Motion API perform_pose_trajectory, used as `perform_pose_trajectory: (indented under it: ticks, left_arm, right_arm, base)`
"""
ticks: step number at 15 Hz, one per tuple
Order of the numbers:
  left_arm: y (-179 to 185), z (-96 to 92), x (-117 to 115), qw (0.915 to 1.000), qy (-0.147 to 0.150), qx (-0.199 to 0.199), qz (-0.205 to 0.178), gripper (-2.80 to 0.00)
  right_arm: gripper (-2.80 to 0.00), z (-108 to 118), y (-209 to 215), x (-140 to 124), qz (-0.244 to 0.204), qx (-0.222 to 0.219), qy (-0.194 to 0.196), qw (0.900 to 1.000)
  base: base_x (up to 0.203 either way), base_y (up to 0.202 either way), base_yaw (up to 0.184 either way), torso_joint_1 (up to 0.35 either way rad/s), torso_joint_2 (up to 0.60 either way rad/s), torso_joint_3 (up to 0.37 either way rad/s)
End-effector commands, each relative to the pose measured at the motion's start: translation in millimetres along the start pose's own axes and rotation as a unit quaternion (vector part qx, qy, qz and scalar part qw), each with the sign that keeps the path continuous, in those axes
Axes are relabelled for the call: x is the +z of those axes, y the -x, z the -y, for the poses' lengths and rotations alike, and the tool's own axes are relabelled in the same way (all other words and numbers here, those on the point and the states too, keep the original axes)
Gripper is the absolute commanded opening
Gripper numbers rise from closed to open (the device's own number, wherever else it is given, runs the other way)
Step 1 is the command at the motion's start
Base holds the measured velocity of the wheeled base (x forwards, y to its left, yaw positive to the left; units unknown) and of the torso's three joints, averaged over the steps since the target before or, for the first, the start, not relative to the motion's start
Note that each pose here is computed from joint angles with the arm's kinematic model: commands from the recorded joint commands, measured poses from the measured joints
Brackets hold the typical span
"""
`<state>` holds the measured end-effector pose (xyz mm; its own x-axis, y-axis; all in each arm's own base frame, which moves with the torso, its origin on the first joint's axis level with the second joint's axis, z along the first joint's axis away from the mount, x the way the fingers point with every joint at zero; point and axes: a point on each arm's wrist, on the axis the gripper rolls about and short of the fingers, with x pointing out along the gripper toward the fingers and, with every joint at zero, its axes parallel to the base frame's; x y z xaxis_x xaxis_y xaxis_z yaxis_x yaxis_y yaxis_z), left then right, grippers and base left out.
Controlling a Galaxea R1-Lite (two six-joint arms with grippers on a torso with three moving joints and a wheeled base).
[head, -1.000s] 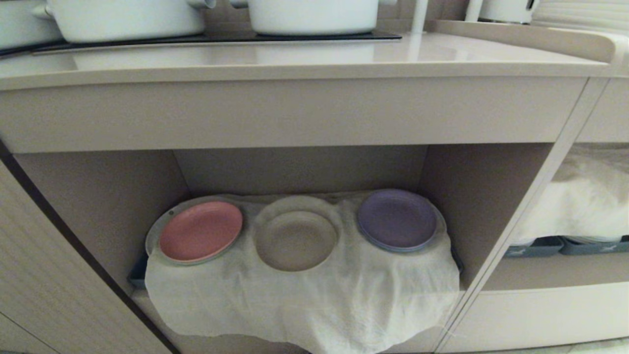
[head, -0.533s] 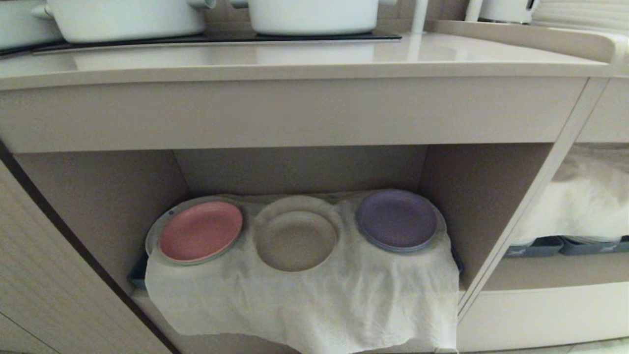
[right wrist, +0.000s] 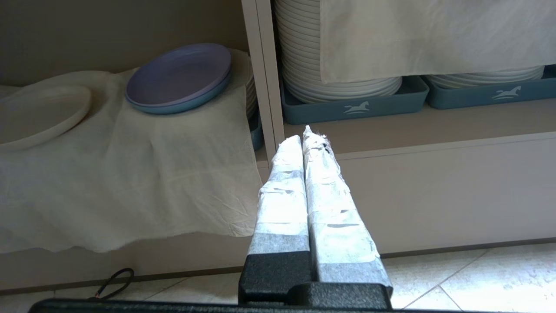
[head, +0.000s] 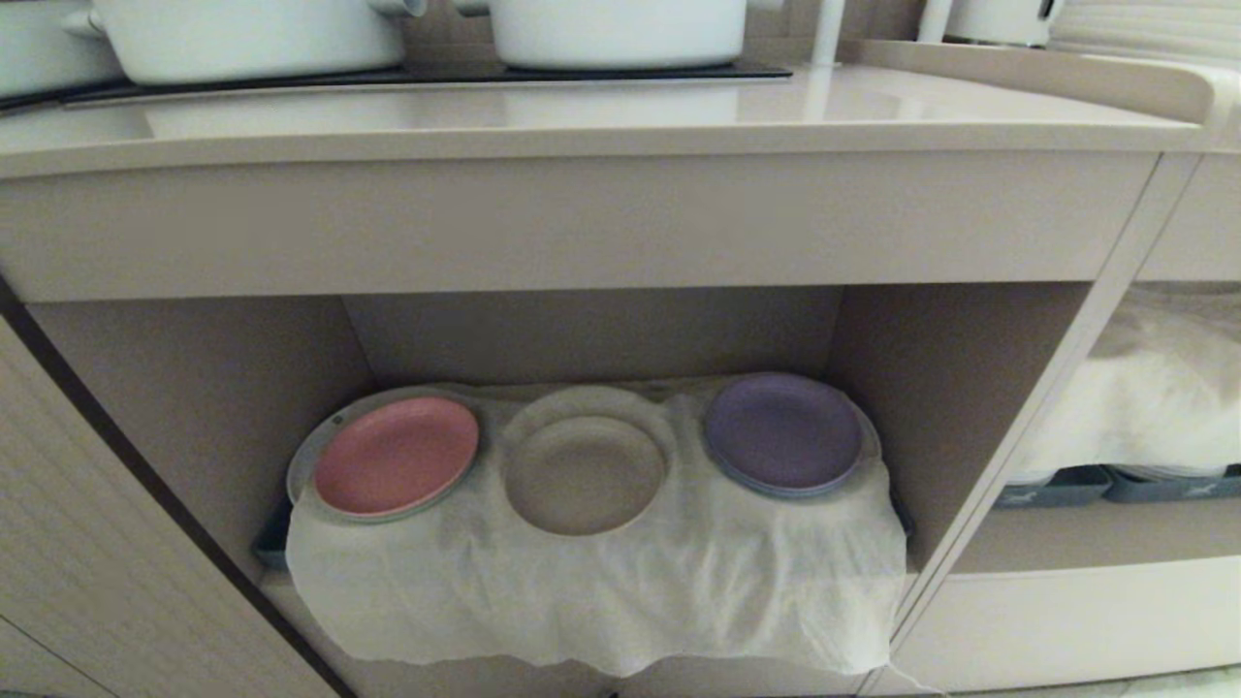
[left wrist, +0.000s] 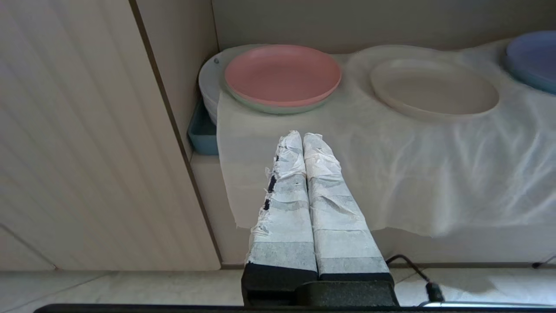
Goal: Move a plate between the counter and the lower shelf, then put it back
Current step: Pick up the plate in the cupboard
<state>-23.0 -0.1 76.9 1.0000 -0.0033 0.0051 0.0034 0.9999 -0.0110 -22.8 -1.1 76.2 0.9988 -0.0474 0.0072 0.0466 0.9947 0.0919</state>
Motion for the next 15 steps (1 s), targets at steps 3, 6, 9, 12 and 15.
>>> perform_pose_trajectory:
  ticks: [3, 6, 9, 12, 15]
  left_arm:
    - [5, 2.1, 16, 0.9987, -0.004, -0.042, 0.029, -2.80]
    - [7, 3.5, 23, 0.9968, -0.026, -0.072, 0.023, -2.80]
    - [7, 4.6, 34, 0.9953, -0.026, -0.093, 0.011, -2.80]
    - [-3, 6.2, 57, 0.9916, -0.022, -0.125, -0.020, -2.80]
    - [-24, 7.3, 78, 0.9864, -0.014, -0.147, -0.072, -2.80]
  right_arm:
    - [-2.80, 0, 0, 0, 0.000, 0.000, 0.000, 1.000]
    - [-2.80, 0, 0, 0, 0.000, 0.000, 0.000, 1.000]
    - [-2.80, 0, 0, 0, 0.000, -0.001, 0.000, 1.000]
    - [-2.80, 0, 0, 0, 0.000, 0.000, 0.000, 1.000]
    - [-2.80, 0, 0, 0, 0.000, 0.000, 0.000, 1.000]
  base:
    - [0.000, 0.000, 0.000, 0.000, 0.00, 0.000]
    - [0.000, 0.000, 0.000, 0.000, 0.00, 0.000]
    - [0.000, 0.000, 0.000, 0.000, 0.00, 0.000]
    - [0.000, 0.000, 0.000, 0.000, 0.00, 0.000]
    - [0.000, 0.000, 0.000, 0.000, 0.00, 0.000]
